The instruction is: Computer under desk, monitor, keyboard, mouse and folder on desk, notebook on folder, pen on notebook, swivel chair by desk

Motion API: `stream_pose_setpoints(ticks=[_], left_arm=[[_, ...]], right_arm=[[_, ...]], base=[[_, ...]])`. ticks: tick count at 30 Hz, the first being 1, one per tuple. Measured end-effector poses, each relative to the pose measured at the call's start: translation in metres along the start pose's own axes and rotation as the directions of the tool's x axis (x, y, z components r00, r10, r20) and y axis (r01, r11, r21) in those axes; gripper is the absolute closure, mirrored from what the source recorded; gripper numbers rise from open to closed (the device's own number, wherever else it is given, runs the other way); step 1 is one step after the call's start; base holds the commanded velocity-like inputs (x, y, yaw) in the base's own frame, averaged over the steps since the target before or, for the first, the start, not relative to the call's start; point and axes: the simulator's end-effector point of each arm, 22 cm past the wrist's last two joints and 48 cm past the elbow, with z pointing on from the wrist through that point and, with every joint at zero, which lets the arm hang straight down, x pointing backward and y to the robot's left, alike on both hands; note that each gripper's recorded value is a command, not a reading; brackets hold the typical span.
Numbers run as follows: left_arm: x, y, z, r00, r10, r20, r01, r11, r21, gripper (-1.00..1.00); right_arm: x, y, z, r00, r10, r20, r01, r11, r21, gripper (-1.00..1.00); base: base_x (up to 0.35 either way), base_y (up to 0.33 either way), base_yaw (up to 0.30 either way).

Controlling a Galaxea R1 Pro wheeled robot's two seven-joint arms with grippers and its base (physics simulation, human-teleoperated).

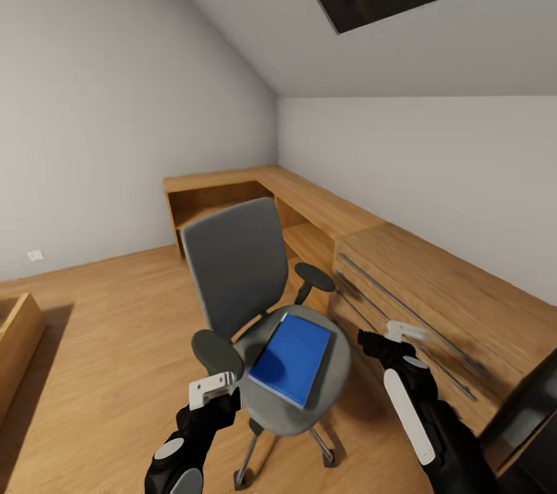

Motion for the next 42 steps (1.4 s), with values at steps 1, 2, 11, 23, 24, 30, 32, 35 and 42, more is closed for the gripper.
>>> stream_pose_setpoints(ticks=[1, 2, 11, 23, 24, 30, 32, 35, 42], left_arm=[[0.000, 0.000, 0.000, 1.000, 0.000, -0.001, 0.000, 1.000, -0.001, -1.00], [0.001, 0.000, 0.000, 1.000, 0.000, -0.002, 0.000, 1.000, -0.001, -1.00], [0.003, 0.002, 0.002, 1.000, -0.003, -0.009, 0.003, 1.000, -0.007, -1.00], [0.001, 0.014, 0.008, 1.000, -0.023, -0.011, 0.023, 0.999, -0.031, -1.00], [0.001, 0.014, 0.008, 1.000, -0.024, -0.011, 0.024, 0.999, -0.032, -1.00], [0.003, 0.016, 0.009, 1.000, -0.026, -0.016, 0.026, 0.999, -0.035, -1.00], [0.003, 0.016, 0.010, 0.999, -0.026, -0.018, 0.026, 0.999, -0.036, -1.00], [0.005, 0.016, 0.011, 0.999, -0.027, -0.022, 0.026, 0.999, -0.037, -1.00], [0.007, 0.017, 0.012, 0.999, -0.027, -0.029, 0.026, 0.999, -0.039, -1.00]], right_arm=[[0.001, 0.000, 0.000, 1.000, -0.001, -0.001, 0.001, 1.000, 0.000, -1.00], [0.002, 0.000, 0.001, 1.000, -0.001, -0.003, 0.001, 1.000, 0.001, -1.00], [0.009, 0.008, 0.002, 1.000, -0.020, -0.013, 0.020, 1.000, -0.013, -1.00], [0.014, 0.018, 0.005, 0.999, -0.033, -0.001, 0.033, 0.999, -0.027, -1.00], [0.015, 0.018, 0.005, 0.999, -0.033, -0.002, 0.033, 0.999, -0.026, -1.00], [0.018, 0.017, 0.007, 0.999, -0.034, -0.007, 0.034, 0.999, -0.025, -1.00], [0.019, 0.017, 0.007, 0.999, -0.034, -0.010, 0.034, 0.999, -0.025, -1.00], [0.020, 0.017, 0.008, 0.999, -0.034, -0.013, 0.034, 0.999, -0.025, -1.00], [0.024, 0.017, 0.011, 0.999, -0.035, -0.019, 0.035, 0.999, -0.023, -1.00]], base=[[0.000, 0.000, 0.278], [0.000, 0.000, 0.272], [0.000, 0.000, 0.257], [0.000, 0.000, 0.243], [0.000, 0.000, 0.233], [0.000, 0.000, 0.223], [0.000, 0.000, 0.215], [0.000, 0.000, 0.213], [0.000, 0.000, 0.205]])
